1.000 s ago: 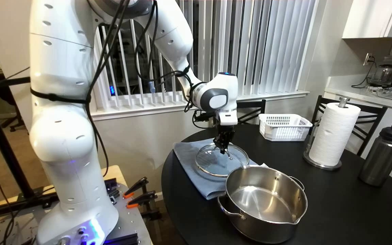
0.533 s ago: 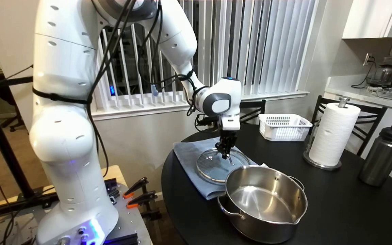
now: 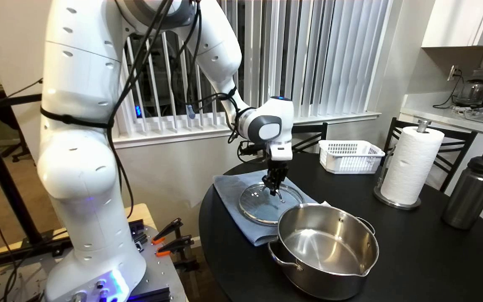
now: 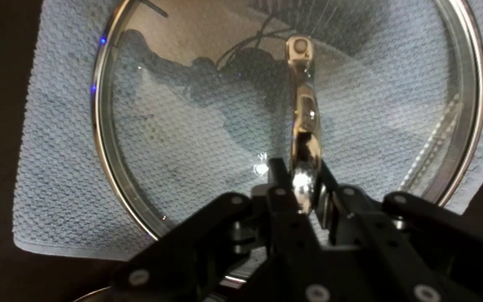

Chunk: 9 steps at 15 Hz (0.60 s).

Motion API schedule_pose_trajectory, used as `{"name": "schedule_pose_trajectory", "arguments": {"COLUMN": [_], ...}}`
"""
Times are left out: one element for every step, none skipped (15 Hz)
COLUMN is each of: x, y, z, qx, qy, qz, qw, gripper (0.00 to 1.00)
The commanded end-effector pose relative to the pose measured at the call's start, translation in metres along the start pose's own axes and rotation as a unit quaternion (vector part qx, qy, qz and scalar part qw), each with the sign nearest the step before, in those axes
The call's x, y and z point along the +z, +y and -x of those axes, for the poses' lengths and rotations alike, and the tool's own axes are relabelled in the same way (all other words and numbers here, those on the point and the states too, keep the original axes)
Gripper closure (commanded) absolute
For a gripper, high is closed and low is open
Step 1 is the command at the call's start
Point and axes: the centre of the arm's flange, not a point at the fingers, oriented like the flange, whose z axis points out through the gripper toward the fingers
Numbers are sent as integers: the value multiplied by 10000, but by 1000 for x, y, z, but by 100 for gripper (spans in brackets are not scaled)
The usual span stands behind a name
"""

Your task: Take the lid off of the pot

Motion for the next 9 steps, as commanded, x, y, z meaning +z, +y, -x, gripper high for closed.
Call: {"name": "schedule_pose_trajectory", "arguments": {"x": [-8, -8, -10, -13, -17, -20, -24, -28, -33], "y": [-8, -7, -7, -9, -10, -10, -10, -10, -11], "z": [16, 20, 23, 24, 24, 22, 20, 17, 14], "qx": [-30, -82, -136, -150, -152, -143, -125, -93, -68], "qy": [92, 184, 224, 234, 234, 197, 172, 151, 131], "qz": [-188, -257, -334, -402, -472, -482, -526, -566, -585], "qw": [9998, 9995, 9991, 9988, 9985, 9985, 9984, 9982, 9982], "gripper": [87, 58, 56, 51, 46, 38, 33, 26, 20]}}
